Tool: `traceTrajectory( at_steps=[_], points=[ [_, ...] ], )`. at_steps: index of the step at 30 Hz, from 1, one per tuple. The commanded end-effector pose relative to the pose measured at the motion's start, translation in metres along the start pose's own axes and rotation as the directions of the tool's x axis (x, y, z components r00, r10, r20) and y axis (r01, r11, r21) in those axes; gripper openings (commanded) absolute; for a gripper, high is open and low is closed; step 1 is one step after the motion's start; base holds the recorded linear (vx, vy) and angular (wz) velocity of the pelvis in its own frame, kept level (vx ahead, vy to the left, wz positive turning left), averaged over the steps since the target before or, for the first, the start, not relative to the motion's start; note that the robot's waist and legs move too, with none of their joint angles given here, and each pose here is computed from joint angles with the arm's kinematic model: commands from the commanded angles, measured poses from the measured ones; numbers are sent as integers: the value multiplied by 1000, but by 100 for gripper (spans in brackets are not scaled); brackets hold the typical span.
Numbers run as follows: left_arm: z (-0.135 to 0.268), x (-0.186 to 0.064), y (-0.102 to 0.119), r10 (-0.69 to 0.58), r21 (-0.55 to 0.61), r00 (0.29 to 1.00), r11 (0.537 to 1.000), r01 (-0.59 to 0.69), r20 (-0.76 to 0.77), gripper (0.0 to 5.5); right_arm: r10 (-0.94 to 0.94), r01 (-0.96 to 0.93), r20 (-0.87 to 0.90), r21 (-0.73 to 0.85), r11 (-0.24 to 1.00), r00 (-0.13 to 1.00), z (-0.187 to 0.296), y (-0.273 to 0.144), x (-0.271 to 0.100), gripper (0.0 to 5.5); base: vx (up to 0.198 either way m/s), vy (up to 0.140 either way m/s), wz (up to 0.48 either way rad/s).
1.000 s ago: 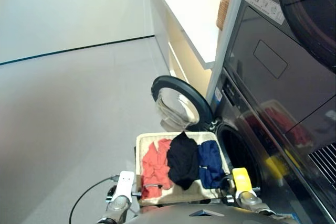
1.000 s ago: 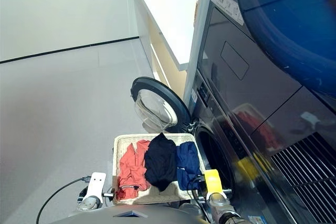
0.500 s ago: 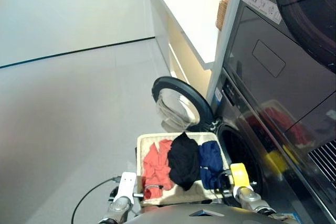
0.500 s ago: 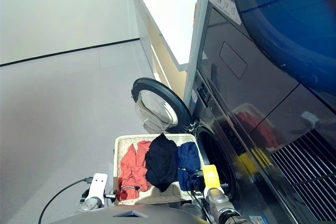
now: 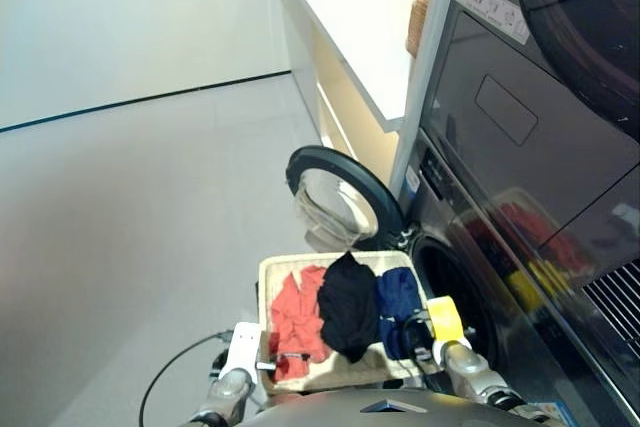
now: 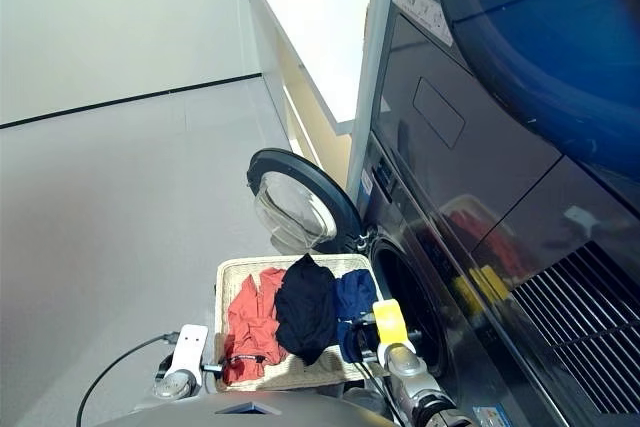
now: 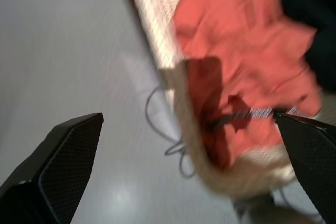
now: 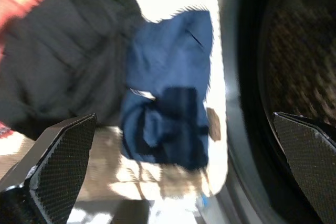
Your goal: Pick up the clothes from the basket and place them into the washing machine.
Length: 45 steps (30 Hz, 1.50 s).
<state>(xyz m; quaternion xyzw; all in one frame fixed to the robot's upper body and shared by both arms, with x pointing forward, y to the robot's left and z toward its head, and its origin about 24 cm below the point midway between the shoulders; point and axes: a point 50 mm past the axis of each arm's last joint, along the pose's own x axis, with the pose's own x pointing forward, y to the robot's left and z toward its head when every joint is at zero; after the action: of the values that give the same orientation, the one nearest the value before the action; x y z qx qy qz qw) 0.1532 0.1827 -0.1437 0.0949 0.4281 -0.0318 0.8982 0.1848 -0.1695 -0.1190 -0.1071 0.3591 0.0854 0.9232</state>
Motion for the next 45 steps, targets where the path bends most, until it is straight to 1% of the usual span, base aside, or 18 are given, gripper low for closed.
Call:
traceTrajectory(
  at_steps=[1, 2, 3, 5, 7, 9, 10, 13, 15, 19, 25, 26, 30, 31, 32, 39, 42, 45],
  points=[
    [72, 17, 10, 21, 75, 980, 997, -37, 197, 550, 56, -40, 261, -63, 997, 964, 77, 5, 16, 550, -232, 22, -76],
    [106, 19, 12, 29, 102, 957, 993, -61, 289, 550, 85, -46, 367, -114, 992, 926, 111, 8, 16, 550, -213, 15, -79],
    [124, 19, 14, 35, 113, 940, 991, -78, 340, 550, 97, -46, 417, -132, 990, 904, 126, 10, 15, 550, -265, 9, -130],
    [147, 19, 20, 63, 83, 918, 991, -104, 391, 550, 120, -45, 493, -162, 986, 862, 152, 14, 12, 550, -135, -24, -103],
    [173, 17, 22, 74, 89, 887, 988, -128, 456, 550, 153, -40, 567, -206, 978, 809, 177, 19, 6, 550, -89, -36, -54],
    [180, 16, 22, 77, 90, 877, 987, -136, 474, 550, 158, -37, 585, -213, 976, 795, 183, 20, 4, 550, 0, 0, 0],
    [197, 14, 27, 96, 91, 857, 982, -164, 507, 550, 170, -34, 637, -221, 975, 752, 201, 21, -1, 550, 68, -8, -73],
    [207, 12, 31, 119, 80, 845, 979, -188, 522, 550, 179, -33, 670, -224, 974, 721, 211, 22, -6, 550, 44, -2, -84],
    [225, 9, 45, 194, 10, 823, 972, -235, 534, 550, 219, -54, 750, -239, 970, 625, 238, 31, -21, 550, -34, 1, -54],
    [238, 5, 63, 269, -44, 801, 956, -291, 535, 550, 238, -67, 796, -242, 968, 556, 253, 34, -32, 550, -22, 2, -99],
    [254, -5, 91, 359, -119, 756, 927, -354, 547, 550, 279, -121, 845, -252, 960, 457, 265, 41, -52, 550, 0, 0, 0],
    [254, -5, 91, 359, -119, 756, 928, -354, 547, 550, 279, -121, 844, -252, 960, 457, 265, 41, -52, 550, 0, 0, 0],
    [258, -10, 111, 425, -179, 735, 902, -393, 528, 550, 291, -166, 852, -242, 956, 435, 259, 41, -58, 550, 0, 0, 0],
    [258, -11, 115, 434, -193, 735, 899, -394, 520, 259, 290, -169, 851, -239, 956, 437, 258, 40, -58, 550, 0, 0, 0],
    [258, -12, 117, 443, -207, 732, 895, -395, 518, 0, 291, -171, 848, -239, 956, 443, 256, 40, -57, 550, 0, 0, 0],
    [255, -11, 111, 429, -238, 726, 903, -358, 537, 0, 294, -166, 826, -243, 956, 481, 244, 36, -51, 550, 37, 7, -5],
    [259, -13, 98, 390, -231, 703, 921, -315, 595, 0, 298, -146, 808, -260, 955, 508, 238, 33, -47, 550, 45, 3, 15],
    [270, -21, 87, 348, -247, 642, 937, -245, 683, 0, 300, -125, 794, -277, 953, 528, 233, 30, -44, 550, 20, 2, 52]
  ],
)
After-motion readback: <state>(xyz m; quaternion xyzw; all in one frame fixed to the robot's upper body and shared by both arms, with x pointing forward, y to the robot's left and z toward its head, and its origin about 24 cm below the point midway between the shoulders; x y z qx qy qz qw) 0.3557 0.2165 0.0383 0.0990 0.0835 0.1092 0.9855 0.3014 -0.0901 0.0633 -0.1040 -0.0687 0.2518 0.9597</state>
